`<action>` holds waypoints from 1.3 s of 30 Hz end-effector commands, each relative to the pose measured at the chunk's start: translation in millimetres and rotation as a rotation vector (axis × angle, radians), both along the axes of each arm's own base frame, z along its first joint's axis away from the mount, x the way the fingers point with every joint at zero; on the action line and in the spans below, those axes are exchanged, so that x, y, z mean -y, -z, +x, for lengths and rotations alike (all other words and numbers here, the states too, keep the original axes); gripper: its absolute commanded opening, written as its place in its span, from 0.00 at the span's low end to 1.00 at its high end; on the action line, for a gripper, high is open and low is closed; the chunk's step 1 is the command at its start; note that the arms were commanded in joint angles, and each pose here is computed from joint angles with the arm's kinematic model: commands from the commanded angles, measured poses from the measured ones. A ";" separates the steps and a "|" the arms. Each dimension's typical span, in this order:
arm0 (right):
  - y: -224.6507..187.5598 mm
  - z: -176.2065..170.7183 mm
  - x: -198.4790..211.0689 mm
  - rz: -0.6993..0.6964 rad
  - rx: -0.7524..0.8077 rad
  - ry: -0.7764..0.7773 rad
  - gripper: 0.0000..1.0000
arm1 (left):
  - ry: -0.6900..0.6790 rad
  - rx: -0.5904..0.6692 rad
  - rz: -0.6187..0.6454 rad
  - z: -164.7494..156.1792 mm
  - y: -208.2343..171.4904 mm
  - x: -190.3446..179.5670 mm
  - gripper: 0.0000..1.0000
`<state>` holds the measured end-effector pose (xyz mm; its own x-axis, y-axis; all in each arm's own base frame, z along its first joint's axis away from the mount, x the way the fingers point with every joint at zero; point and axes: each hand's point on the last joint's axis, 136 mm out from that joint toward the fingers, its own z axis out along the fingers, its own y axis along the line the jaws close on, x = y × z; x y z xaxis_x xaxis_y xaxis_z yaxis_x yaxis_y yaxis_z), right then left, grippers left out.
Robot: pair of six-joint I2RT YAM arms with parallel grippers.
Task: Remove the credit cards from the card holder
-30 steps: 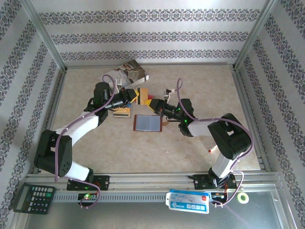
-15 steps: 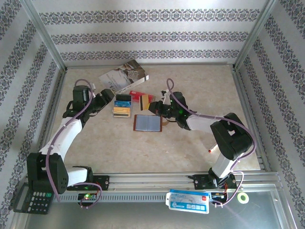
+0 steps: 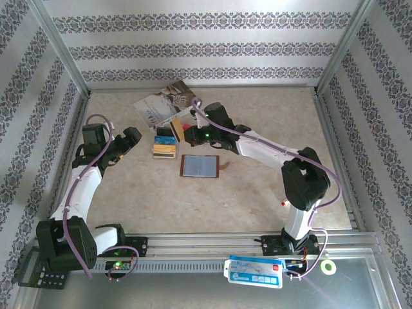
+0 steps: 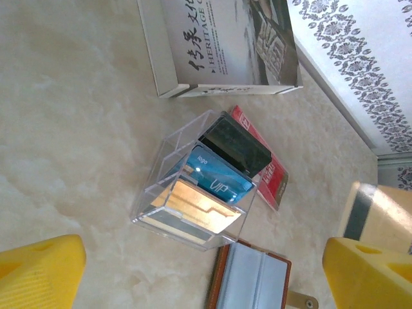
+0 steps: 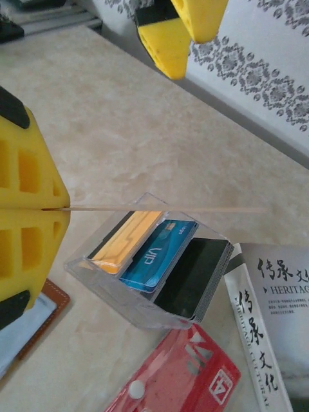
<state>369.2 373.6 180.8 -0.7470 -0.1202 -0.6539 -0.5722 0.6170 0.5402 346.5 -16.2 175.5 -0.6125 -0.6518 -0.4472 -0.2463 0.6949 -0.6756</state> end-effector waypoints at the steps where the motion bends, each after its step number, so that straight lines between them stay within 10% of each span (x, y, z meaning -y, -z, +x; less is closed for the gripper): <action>1: 23.7 -5.1 -7.8 -0.170 0.049 -0.099 0.00 | 0.027 0.025 -0.012 -2.3 -2.1 1.3 0.96; 39: 63.2 17.5 -49.3 -0.457 0.418 -0.588 0.00 | 0.034 0.073 -0.048 -0.8 2.2 1.2 1.00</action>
